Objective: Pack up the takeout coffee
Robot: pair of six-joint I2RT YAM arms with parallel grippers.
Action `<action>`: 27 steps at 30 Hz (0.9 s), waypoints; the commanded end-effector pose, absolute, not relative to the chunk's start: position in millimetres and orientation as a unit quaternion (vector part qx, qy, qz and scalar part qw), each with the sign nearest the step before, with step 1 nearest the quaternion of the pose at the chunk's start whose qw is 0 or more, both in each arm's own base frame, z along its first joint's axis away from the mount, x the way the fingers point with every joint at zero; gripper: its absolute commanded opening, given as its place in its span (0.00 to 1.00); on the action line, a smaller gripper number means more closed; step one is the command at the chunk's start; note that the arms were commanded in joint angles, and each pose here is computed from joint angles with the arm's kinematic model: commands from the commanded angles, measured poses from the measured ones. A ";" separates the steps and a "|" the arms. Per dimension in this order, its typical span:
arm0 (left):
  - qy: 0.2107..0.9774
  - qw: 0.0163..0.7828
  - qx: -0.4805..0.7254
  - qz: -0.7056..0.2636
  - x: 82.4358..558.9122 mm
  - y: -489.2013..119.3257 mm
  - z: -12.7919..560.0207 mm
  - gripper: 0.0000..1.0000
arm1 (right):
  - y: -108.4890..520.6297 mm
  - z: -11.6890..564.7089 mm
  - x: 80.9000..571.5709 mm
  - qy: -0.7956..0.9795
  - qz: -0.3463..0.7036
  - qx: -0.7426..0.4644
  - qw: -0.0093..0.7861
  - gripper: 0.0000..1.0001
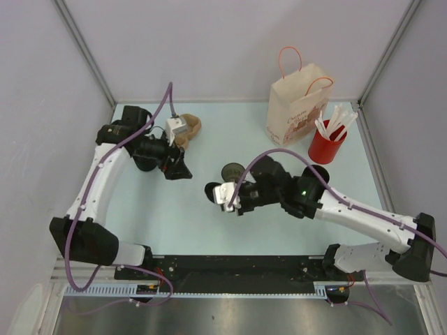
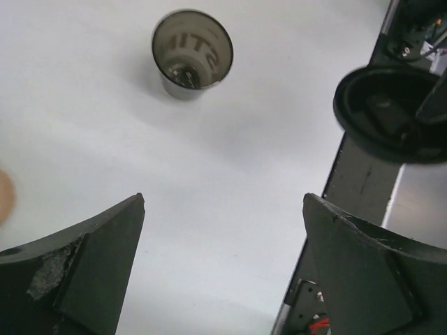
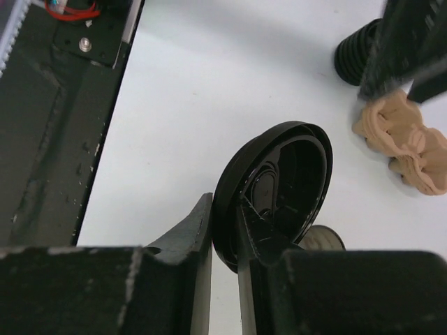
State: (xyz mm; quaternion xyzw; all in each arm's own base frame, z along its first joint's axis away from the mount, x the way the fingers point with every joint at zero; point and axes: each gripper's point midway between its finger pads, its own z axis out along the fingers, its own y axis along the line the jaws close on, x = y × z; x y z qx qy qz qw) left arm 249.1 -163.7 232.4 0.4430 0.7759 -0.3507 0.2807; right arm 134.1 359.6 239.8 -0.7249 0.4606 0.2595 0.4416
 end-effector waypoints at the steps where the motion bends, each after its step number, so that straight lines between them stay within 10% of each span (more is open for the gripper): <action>1: 0.712 0.362 0.486 -0.354 241.8 -163.7 277.0 0.99 | 342.8 283.8 119.6 0.443 0.353 -0.693 0.446 0.08; 15: 0.483 0.519 0.606 -0.361 186.5 -195.1 304.7 0.99 | 320.3 303.8 128.6 0.455 0.553 -0.606 0.345 0.08; 27: 0.472 0.476 0.602 -0.434 175.3 -219.9 283.2 0.99 | 316.2 305.0 120.3 0.449 0.612 -0.586 0.283 0.09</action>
